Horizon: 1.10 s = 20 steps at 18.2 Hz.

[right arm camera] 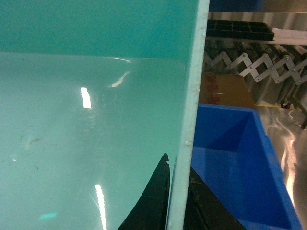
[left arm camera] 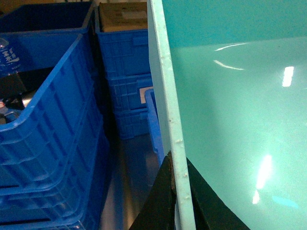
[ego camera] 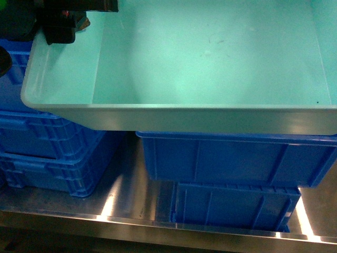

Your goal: Stack blue boxes stably on right

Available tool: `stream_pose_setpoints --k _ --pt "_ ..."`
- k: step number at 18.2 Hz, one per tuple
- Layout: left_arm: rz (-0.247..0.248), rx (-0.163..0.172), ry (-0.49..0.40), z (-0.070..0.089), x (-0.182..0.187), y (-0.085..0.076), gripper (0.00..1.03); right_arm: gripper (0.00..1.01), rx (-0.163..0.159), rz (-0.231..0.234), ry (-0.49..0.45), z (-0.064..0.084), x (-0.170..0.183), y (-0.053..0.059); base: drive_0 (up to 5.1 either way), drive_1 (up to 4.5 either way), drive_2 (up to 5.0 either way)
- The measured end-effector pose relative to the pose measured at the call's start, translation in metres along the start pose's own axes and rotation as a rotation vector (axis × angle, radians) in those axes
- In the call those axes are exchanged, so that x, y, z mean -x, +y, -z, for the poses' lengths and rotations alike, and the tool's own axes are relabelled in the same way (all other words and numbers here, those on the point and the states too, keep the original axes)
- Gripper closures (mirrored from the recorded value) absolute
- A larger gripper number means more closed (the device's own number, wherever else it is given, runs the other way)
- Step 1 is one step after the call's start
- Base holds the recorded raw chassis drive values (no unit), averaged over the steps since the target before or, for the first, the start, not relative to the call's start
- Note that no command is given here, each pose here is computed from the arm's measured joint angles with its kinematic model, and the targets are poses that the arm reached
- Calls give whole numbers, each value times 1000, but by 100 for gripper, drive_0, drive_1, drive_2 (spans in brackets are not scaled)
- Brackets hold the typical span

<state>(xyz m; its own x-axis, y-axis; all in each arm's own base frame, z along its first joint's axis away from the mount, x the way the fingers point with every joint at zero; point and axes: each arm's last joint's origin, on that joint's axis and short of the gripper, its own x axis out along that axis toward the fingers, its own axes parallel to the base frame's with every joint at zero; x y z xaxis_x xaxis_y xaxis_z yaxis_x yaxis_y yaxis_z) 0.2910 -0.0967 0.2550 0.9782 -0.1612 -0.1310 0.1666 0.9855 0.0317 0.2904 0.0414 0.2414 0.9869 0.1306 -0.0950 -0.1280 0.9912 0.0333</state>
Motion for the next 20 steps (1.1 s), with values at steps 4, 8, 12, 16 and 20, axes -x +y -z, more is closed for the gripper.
stream_pose_setpoints --k 4,8,12,16,20 --pt "0 0 0 0 0 0 101 94 0 1 1 0 0 0 463 -215 -215" --pt "0 0 0 0 0 0 101 94 0 1 1 0 0 0 449 -223 -223" --pt "0 1 -2 0 0 0 101 94 0 1 1 0 0 0 228 -102 -102" --pt "3 0 1 0 0 -1 101 94 -1 6 5 1 0 -2 4 214 -206" --pt "3 1 -5 -1 1 -1 101 94 -1 5 -1 0 1 -2 -8 418 -435"
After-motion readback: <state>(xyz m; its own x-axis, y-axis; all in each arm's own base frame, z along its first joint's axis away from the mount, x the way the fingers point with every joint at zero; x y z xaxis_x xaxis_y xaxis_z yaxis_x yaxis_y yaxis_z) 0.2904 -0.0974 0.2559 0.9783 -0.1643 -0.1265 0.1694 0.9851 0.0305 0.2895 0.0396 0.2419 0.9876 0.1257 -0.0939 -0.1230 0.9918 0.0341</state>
